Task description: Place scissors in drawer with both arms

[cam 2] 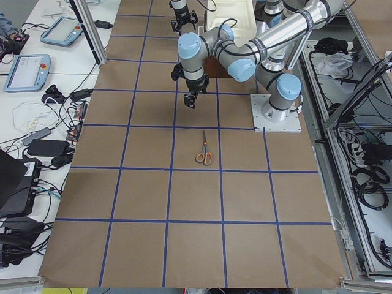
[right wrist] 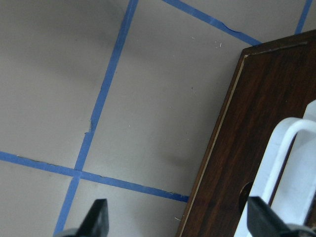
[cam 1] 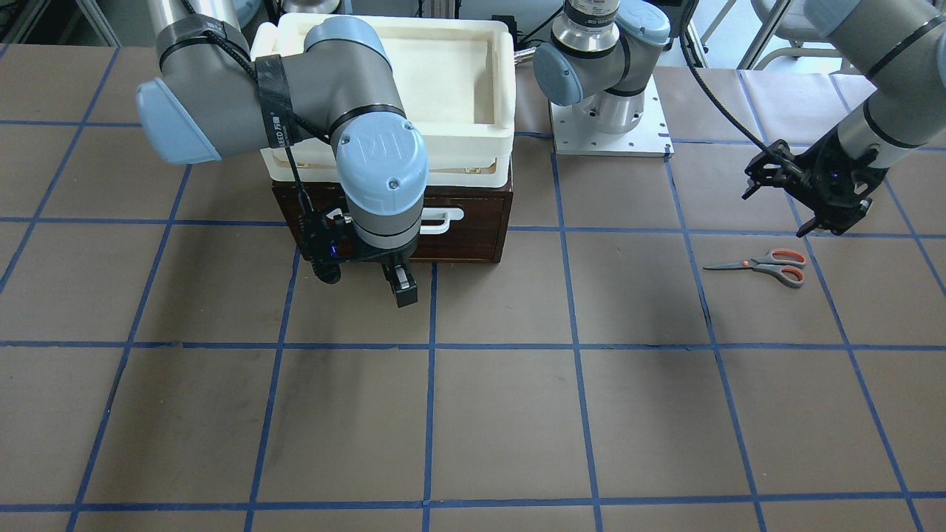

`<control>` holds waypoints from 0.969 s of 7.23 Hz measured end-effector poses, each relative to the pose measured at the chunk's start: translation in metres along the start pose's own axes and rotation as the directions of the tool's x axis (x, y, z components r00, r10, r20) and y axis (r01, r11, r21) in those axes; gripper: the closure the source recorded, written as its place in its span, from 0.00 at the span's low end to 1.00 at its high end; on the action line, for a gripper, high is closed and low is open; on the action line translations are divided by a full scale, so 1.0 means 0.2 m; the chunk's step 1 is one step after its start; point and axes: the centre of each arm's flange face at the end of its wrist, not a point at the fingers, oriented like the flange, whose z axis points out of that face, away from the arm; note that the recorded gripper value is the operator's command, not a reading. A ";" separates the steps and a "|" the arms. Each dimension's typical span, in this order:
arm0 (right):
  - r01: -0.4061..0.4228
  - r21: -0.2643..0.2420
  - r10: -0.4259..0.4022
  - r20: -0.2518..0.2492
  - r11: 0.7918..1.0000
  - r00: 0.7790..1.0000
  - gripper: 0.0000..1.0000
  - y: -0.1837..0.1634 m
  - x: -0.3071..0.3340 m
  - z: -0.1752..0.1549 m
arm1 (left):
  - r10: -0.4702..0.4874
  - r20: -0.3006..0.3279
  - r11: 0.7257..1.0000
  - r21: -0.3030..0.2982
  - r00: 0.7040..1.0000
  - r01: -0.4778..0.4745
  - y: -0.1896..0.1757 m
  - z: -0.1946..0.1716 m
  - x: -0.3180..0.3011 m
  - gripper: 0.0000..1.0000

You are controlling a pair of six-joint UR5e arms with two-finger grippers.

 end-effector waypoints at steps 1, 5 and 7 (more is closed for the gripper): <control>-0.006 -0.013 0.005 -0.022 1.000 1.000 0.00 0.01 0.00 0.03 | 0.147 0.004 0.989 -0.020 0.989 -0.146 0.05 0.07 -0.06 0.01; -0.039 -0.025 0.036 -0.102 0.999 0.994 0.00 0.01 0.01 0.10 | 0.473 -0.007 0.880 -0.057 0.881 -0.472 0.26 0.47 -0.25 0.01; -0.057 -0.034 0.053 -0.115 0.998 0.992 0.00 0.02 0.00 0.12 | 0.582 -0.012 0.812 -0.054 0.813 -0.582 0.28 0.62 -0.31 0.01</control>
